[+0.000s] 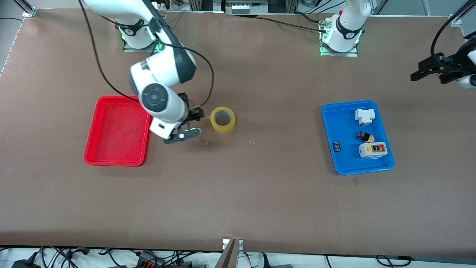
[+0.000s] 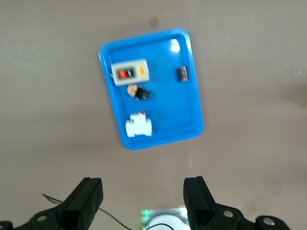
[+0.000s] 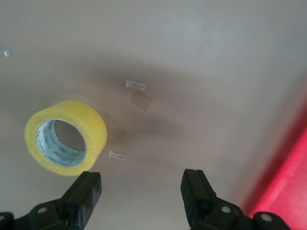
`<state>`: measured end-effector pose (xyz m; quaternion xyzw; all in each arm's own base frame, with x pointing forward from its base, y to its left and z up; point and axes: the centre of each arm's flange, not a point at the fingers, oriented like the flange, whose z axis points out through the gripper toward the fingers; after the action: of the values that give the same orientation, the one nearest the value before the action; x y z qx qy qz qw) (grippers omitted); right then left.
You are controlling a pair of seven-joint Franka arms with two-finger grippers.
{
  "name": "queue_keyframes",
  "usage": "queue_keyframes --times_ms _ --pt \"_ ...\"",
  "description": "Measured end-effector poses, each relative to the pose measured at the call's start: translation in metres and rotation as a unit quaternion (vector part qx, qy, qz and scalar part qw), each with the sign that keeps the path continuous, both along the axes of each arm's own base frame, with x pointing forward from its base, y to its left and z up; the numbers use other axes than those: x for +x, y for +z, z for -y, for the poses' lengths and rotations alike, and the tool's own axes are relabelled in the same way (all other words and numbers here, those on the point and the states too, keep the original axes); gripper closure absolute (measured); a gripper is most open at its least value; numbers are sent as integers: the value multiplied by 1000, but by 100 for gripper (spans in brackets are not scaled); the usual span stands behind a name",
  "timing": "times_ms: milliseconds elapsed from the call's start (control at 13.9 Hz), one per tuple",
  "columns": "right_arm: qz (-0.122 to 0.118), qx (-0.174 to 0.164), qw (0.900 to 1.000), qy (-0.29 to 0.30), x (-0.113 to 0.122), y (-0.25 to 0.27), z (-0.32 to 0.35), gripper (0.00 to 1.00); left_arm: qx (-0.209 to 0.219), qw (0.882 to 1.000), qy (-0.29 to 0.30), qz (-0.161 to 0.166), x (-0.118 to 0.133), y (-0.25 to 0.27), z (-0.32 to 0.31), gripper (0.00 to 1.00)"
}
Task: Place and move tape with both arms
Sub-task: 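Lower the right gripper onto the tape roll rim and grasp it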
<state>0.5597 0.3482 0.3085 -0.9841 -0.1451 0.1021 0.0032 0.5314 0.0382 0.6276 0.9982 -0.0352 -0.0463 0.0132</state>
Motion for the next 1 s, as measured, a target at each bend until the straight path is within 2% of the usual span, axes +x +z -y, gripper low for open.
queue_keyframes --times_ms 143,215,430,861,1004 --pt "-5 -10 1000 -9 -13 -31 -25 0 13 998 -9 64 18 9 7 0" --pt "-4 -14 1000 -16 -19 -43 -35 0 14 997 -12 75 23 8 10 0" --pt "5 -20 999 -40 -37 -69 -65 0 -2 999 -7 38 18 -3 7 0" --pt "-1 -29 999 -45 -44 -93 -72 0 -3 999 -5 33 17 -3 6 0" --pt "-3 -32 998 -46 -45 -98 -71 3 -3 999 -5 31 17 -4 6 0"
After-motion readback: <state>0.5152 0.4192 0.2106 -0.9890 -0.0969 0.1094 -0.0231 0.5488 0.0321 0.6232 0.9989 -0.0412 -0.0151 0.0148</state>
